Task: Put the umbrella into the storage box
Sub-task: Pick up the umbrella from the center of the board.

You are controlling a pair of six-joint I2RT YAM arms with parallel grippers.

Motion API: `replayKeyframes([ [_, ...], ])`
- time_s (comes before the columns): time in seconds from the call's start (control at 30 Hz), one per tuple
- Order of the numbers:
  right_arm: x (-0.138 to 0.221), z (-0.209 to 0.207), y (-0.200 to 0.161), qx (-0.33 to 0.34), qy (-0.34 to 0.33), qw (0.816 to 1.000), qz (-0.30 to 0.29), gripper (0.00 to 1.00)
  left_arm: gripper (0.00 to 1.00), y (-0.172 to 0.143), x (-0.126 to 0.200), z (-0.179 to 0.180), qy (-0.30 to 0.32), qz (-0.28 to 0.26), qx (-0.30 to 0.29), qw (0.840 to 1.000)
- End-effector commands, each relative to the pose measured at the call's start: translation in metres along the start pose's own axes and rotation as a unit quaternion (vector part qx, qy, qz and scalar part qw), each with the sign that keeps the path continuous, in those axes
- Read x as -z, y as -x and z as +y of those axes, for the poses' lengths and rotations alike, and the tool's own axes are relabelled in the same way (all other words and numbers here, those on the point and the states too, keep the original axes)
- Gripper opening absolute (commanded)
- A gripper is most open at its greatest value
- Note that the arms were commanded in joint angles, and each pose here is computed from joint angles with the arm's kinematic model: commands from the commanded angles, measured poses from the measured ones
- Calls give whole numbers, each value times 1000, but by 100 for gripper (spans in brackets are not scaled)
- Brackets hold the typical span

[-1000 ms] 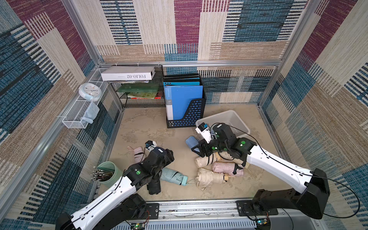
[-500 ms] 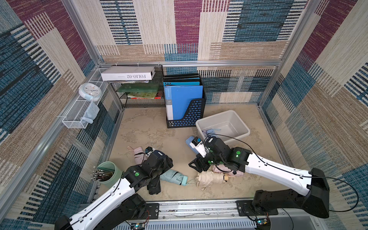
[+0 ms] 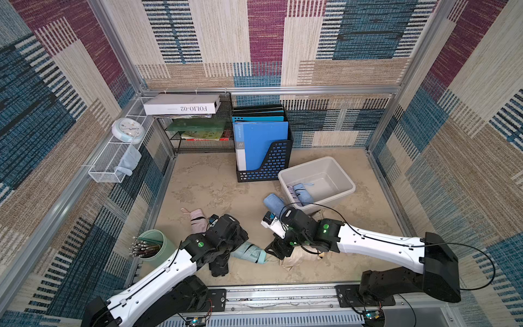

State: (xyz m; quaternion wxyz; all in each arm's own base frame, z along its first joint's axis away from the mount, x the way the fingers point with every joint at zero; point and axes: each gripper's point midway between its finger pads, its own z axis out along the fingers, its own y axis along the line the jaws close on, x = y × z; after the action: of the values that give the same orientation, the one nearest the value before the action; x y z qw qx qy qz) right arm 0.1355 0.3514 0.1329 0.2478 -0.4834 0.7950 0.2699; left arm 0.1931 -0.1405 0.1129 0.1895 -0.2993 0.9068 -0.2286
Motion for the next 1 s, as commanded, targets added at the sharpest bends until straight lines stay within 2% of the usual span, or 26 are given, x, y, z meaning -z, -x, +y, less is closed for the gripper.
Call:
replayKeyframes([
  [0.0,-14,9,10,103,7,994,-42,79,82,19,13,11,19,-46,9,999],
  [0.17,-45,16,8,150,21,987,-48,82,82,38,38,14,23,-91,8,996],
  [0.43,-87,19,21,165,13,984,-67,85,82,63,82,15,26,-161,-9,987],
  [0.57,-101,10,25,172,-11,983,-67,86,82,63,85,16,27,-161,-10,986],
  [0.7,-119,9,19,179,-7,983,-51,86,82,60,79,19,32,-153,-4,988],
  [0.97,-139,7,5,174,1,984,-29,78,82,56,75,20,31,-142,0,989],
])
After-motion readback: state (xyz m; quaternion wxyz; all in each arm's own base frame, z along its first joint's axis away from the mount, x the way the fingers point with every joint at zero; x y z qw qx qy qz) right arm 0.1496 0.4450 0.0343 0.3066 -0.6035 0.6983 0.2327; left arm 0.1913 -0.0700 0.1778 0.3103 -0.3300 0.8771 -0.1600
